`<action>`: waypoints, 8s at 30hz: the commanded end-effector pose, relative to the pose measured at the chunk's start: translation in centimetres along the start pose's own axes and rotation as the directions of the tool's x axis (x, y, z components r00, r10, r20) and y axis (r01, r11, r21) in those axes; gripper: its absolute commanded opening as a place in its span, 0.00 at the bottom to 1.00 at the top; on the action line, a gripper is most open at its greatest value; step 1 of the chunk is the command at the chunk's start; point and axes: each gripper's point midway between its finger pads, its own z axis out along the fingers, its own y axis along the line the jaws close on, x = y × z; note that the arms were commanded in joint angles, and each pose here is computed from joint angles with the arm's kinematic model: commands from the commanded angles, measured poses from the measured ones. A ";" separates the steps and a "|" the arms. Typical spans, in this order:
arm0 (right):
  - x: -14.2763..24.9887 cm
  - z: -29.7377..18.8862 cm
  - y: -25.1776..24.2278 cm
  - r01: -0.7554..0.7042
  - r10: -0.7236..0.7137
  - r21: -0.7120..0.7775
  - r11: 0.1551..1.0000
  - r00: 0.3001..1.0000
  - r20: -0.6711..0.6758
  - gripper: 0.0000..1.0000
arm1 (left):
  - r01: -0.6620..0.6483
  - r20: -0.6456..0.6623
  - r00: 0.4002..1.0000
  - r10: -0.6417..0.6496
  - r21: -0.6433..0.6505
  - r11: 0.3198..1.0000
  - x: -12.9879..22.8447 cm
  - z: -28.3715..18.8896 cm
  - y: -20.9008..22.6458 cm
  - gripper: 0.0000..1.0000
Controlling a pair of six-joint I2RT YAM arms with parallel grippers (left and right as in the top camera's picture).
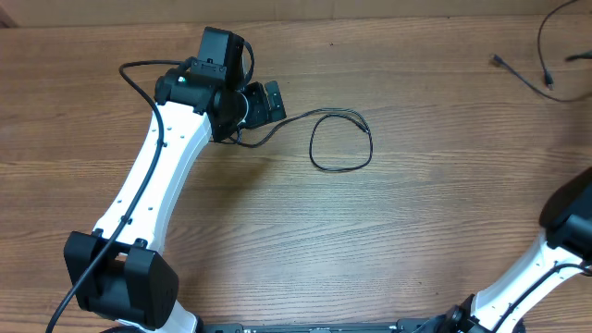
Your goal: Untangle cables
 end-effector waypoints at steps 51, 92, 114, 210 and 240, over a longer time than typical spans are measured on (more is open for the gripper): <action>1.7 -29.7 36.9 -0.618 -0.154 -0.566 0.546 0.590 -0.793 1.00 | 0.004 0.013 1.000 -0.004 -0.002 1.000 0.0 -0.2 -0.2 1.00; 14.8 -42.8 58.3 -0.214 -0.234 -0.494 0.843 0.680 -0.694 1.00 | 0.638 0.189 0.764 -0.618 -0.070 0.767 -4.0 -13.8 22.3 0.99; 24.0 -46.4 53.9 -0.324 -0.486 -0.538 0.778 0.234 -0.842 0.52 | 0.646 0.163 0.760 -0.629 -0.085 0.758 -3.2 -13.8 22.2 1.00; -20.0 -41.4 11.7 -0.306 0.317 -0.592 0.746 0.944 -0.089 1.00 | 0.451 0.159 0.885 -0.437 -0.069 0.890 -3.7 -13.6 18.4 1.00; -11.5 -60.7 5.7 -0.275 0.265 -0.801 0.531 0.952 -0.151 1.00 | 0.178 0.384 0.915 -0.122 -0.112 0.978 -0.7 -19.1 7.0 1.00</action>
